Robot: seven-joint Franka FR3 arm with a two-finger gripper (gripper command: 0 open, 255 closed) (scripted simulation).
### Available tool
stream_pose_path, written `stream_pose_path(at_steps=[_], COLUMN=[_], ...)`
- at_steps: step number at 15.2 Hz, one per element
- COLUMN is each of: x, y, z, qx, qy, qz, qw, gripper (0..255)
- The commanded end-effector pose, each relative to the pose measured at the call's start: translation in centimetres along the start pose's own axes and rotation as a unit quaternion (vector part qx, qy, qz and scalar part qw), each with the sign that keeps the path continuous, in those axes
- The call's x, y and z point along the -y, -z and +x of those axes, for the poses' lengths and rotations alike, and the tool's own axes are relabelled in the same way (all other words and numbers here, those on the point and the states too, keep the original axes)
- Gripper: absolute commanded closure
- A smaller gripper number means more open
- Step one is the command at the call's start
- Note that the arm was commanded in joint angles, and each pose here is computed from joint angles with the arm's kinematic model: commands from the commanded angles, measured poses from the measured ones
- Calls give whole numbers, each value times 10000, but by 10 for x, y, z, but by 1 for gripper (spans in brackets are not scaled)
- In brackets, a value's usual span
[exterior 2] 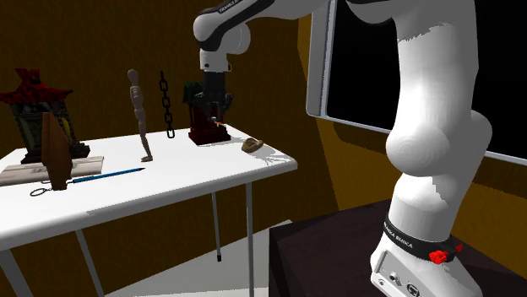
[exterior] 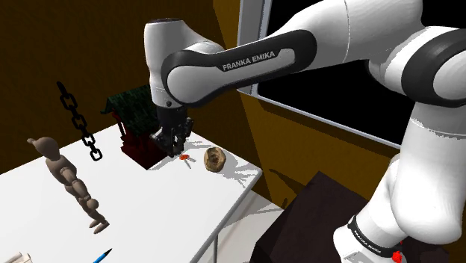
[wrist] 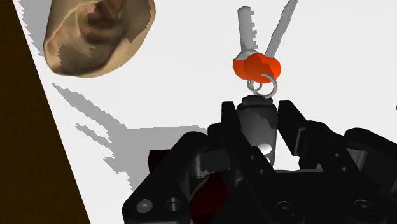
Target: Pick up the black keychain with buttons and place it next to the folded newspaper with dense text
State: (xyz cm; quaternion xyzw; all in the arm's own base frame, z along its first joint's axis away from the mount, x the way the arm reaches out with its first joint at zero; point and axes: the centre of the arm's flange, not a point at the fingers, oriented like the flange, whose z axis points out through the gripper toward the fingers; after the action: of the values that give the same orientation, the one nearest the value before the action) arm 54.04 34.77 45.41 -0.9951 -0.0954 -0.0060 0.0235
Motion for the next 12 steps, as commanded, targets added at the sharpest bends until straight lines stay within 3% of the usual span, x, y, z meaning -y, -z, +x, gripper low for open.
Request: stream_pose_path(at_steps=[1,12], x=[25,163], y=[-3,-9], z=[-9,-53], qx=[-2,-2], qy=[-7,-7], qz=[1,1], qw=[10000,10000], gripper=[255,255])
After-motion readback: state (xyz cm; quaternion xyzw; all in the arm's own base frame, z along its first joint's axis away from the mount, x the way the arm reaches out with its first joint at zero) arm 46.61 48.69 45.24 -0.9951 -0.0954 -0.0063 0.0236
